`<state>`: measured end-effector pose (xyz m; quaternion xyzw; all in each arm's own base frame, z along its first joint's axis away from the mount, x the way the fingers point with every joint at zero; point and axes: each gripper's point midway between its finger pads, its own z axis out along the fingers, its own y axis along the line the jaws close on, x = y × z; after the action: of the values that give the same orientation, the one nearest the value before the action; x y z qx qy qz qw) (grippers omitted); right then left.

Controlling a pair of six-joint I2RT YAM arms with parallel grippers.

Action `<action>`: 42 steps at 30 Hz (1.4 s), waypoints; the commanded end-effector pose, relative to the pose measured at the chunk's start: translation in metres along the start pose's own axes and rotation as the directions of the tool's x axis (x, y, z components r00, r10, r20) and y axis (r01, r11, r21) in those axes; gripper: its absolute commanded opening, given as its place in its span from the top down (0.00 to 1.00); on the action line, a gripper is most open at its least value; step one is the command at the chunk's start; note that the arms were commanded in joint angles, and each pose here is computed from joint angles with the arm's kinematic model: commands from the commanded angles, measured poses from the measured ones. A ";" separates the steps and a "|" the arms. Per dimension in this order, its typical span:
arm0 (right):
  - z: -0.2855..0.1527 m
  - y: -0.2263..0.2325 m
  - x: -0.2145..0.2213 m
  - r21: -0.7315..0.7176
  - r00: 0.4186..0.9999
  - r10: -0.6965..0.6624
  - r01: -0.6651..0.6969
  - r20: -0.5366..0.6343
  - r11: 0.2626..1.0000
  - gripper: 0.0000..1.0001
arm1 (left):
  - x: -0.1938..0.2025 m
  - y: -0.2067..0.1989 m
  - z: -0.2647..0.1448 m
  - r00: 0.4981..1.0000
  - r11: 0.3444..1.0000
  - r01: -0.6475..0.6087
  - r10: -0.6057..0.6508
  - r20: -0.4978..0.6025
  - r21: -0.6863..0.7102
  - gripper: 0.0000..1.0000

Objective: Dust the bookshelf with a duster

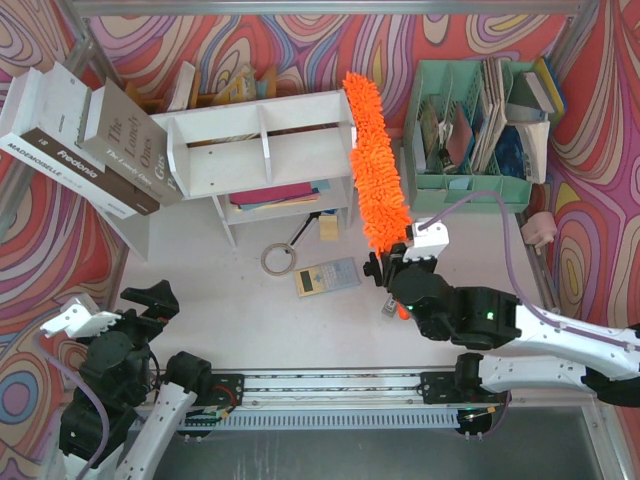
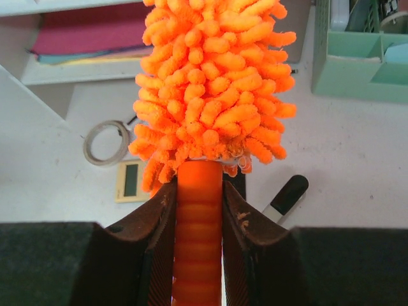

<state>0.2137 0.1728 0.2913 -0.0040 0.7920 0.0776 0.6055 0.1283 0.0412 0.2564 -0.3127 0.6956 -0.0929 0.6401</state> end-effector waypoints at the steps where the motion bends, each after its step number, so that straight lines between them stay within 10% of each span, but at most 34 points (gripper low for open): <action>1: 0.011 0.009 0.046 -0.012 0.997 -0.023 0.022 -0.073 1.000 1.00 | 0.000 -0.002 0.000 1.000 1.000 0.000 0.000 0.007 0.017 0.01; 13: 0.025 0.007 0.156 0.031 0.957 -0.060 0.071 -0.283 0.997 1.00 | 0.000 -0.002 0.000 1.000 1.000 0.000 0.000 0.007 0.020 0.01; 28: -0.004 -0.003 -0.012 -0.005 0.999 0.016 -0.016 0.035 1.000 1.00 | 0.000 -0.001 -0.001 1.000 1.000 0.002 -0.002 0.007 0.016 0.02; 42: 0.021 -0.001 0.134 0.046 0.970 -0.040 0.053 -0.239 0.998 1.00 | 0.000 -0.001 0.000 1.000 1.000 0.000 0.000 0.007 0.016 0.02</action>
<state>0.2054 0.1758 0.1792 -0.0406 0.8438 0.0082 0.5351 0.1283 0.0412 0.2564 -0.3129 0.6954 -0.0929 0.6402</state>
